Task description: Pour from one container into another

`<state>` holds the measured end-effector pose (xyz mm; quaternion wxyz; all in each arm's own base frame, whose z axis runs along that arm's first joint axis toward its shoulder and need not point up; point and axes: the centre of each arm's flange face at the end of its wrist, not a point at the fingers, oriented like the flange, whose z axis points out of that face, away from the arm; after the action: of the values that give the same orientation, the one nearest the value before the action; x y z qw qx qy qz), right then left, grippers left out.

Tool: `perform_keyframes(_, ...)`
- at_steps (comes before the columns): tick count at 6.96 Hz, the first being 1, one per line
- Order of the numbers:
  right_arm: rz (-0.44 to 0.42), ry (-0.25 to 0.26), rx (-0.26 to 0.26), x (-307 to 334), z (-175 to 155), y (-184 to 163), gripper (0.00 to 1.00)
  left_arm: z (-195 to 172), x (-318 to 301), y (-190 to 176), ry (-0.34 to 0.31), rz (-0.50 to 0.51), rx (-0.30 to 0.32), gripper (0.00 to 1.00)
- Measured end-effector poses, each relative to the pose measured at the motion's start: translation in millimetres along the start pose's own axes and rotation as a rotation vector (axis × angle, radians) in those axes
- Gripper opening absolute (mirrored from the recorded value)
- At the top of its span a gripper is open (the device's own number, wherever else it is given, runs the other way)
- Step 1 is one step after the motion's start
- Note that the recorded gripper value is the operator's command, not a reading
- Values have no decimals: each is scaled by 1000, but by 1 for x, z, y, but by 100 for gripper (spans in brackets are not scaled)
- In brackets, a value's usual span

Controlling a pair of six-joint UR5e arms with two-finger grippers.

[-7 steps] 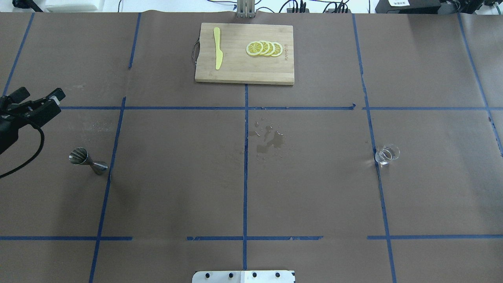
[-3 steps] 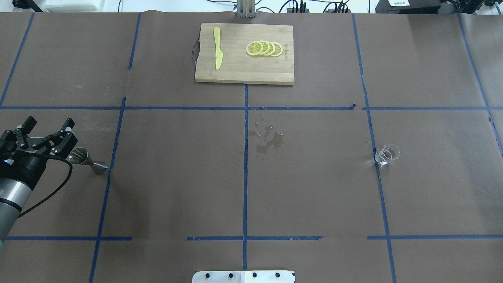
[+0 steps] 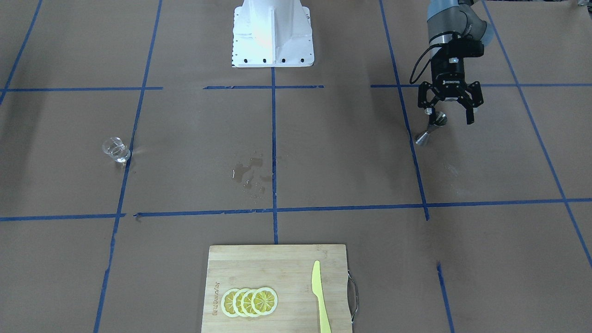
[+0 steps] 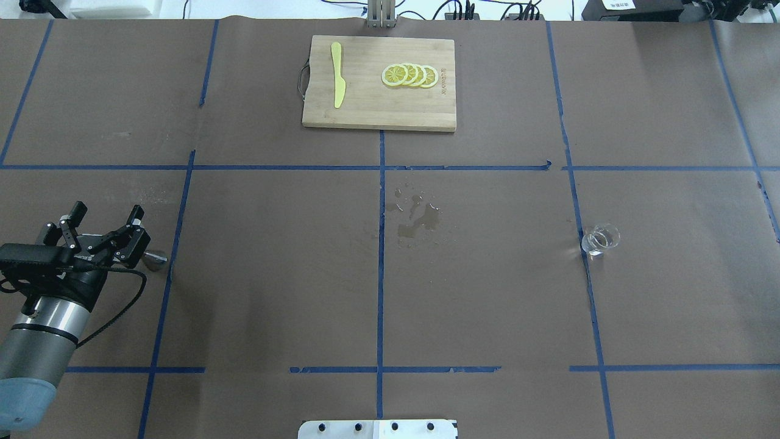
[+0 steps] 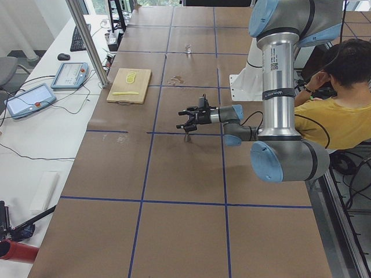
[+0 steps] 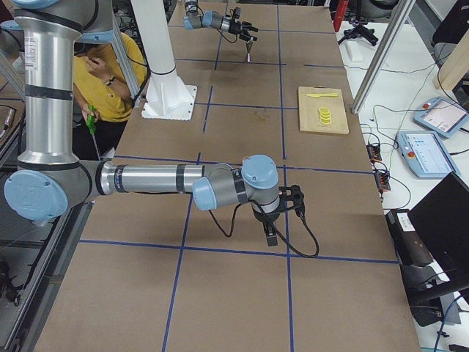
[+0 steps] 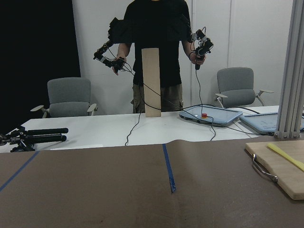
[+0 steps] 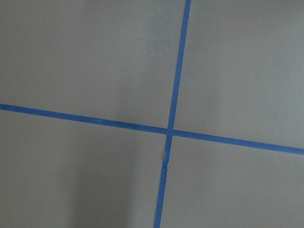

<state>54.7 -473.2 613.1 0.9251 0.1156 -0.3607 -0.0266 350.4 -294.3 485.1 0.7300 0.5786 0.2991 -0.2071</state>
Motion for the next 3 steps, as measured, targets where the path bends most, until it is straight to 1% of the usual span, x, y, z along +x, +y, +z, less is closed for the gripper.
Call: perform_keyframes(3,1,0,-1,0,0,1,100,-11,-4,29,21,-21,24,100)
